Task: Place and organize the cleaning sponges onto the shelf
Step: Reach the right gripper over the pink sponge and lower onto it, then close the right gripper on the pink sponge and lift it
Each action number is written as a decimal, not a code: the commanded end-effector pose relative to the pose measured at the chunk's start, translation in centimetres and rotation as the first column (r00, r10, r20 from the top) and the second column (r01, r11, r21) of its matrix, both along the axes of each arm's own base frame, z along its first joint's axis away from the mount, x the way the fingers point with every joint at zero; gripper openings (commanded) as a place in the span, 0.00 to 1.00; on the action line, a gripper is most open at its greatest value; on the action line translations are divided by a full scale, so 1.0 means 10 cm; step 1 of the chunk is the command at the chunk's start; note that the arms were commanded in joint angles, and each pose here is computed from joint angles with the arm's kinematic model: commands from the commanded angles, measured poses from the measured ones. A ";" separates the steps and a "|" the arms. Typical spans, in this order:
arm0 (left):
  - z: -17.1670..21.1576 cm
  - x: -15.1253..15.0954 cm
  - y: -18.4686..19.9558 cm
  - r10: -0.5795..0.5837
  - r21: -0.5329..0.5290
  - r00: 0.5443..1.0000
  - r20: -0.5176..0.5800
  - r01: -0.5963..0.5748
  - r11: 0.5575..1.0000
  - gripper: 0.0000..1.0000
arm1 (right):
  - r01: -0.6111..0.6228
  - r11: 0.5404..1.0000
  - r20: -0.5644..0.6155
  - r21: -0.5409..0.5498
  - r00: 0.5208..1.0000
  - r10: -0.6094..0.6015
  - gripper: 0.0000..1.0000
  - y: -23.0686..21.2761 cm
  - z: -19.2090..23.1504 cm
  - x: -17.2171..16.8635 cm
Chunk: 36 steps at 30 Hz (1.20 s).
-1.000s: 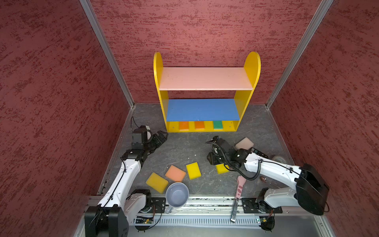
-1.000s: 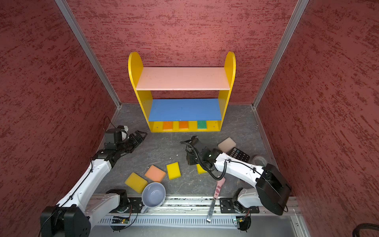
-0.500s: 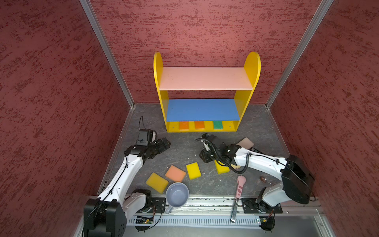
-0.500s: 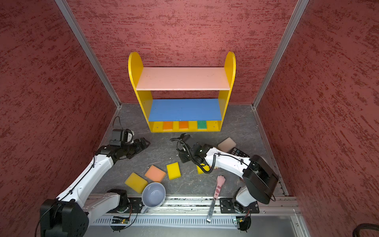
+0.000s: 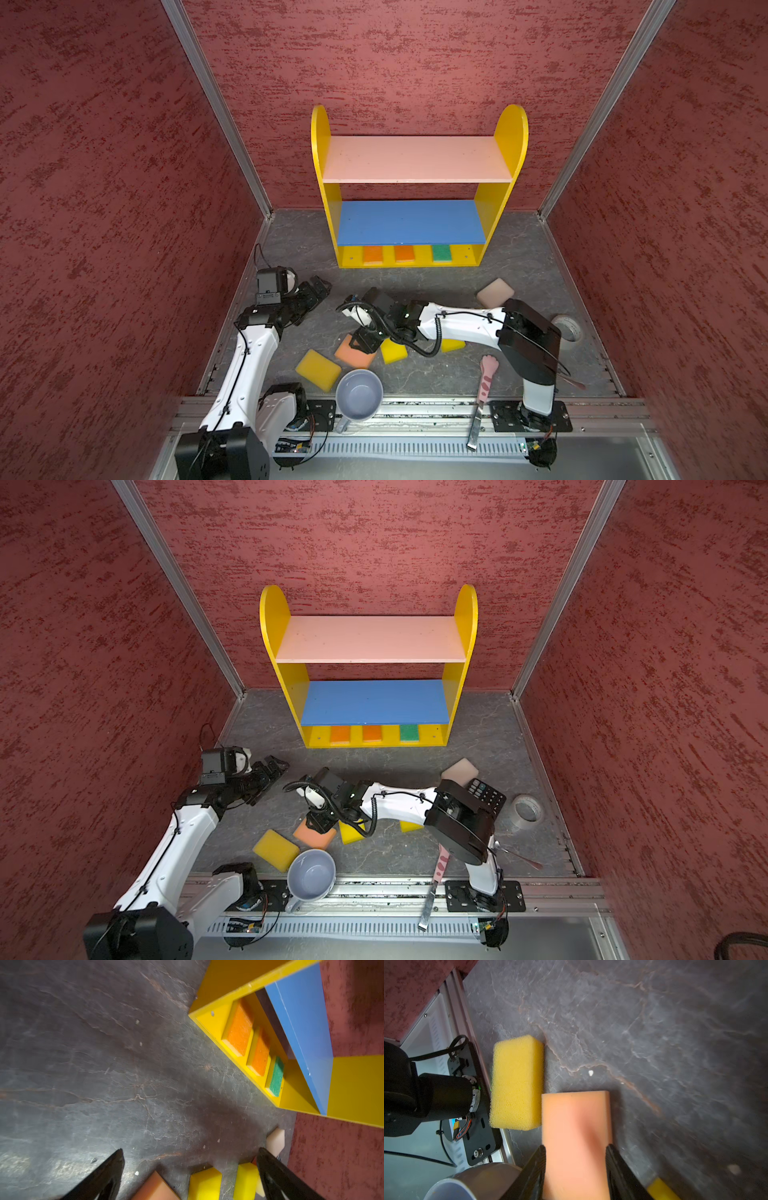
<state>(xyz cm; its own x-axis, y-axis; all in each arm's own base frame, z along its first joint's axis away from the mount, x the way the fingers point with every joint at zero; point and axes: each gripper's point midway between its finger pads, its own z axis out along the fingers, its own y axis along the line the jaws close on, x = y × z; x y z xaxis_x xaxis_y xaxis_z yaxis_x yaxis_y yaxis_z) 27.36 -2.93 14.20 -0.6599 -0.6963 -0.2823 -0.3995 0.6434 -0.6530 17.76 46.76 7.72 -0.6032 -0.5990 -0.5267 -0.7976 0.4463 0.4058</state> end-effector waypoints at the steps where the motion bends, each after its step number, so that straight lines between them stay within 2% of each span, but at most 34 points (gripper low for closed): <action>1: 0.02 -0.02 0.01 0.007 -0.063 1.000 0.019 -0.005 0.998 0.99 | -0.054 0.999 0.006 0.006 0.999 0.054 0.48 0.10 -0.03 -0.04; 12: 0.00 0.02 0.01 -0.010 -0.070 1.000 0.023 0.012 0.997 0.99 | -0.012 0.999 0.021 -0.039 1.000 0.013 0.48 0.12 -0.35 0.07; 14: -0.01 0.01 0.00 -0.011 -0.080 0.999 0.030 0.013 0.997 0.99 | 0.000 0.999 0.010 -0.047 1.000 0.001 0.41 0.11 -0.40 0.10; 17: -0.02 0.01 0.00 -0.009 -0.076 0.999 0.037 0.011 0.997 0.99 | 0.014 1.000 -0.033 -0.021 0.999 -0.014 0.22 0.13 -0.42 0.14; 19: -0.01 0.02 -0.01 -0.009 -0.082 0.999 0.038 0.012 0.997 1.00 | 0.033 0.999 -0.029 -0.004 0.999 -0.033 0.19 0.13 -0.39 0.20; 21: 0.00 0.03 -0.02 -0.012 -0.091 0.999 0.049 0.017 0.996 1.00 | 0.060 0.998 -0.024 0.006 0.998 -0.060 0.16 0.12 -0.35 0.30; 26: -0.02 0.09 -0.07 -0.028 -0.126 0.998 0.048 0.034 0.991 1.00 | 0.138 0.985 -0.050 0.099 0.990 -0.134 0.01 0.15 -0.06 0.67; 32: -0.01 0.12 -0.17 -0.060 -0.123 0.997 0.050 0.065 0.990 1.00 | 0.266 0.953 0.016 0.143 0.963 -0.271 0.00 0.01 0.25 1.17; 36: -0.02 0.12 -0.21 -0.076 -0.098 0.996 0.042 0.080 0.992 1.00 | 0.382 0.917 0.026 0.113 0.922 -0.387 0.00 -0.20 0.24 1.46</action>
<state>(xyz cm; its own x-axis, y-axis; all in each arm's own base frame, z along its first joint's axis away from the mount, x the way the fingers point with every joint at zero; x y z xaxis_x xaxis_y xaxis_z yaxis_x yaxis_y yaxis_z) 28.10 -4.86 13.61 -0.7024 -0.6782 -0.2160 -0.3434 0.5888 -0.7317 30.17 45.39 7.80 -0.7460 -0.3442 -0.5701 -0.6336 0.6303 0.4487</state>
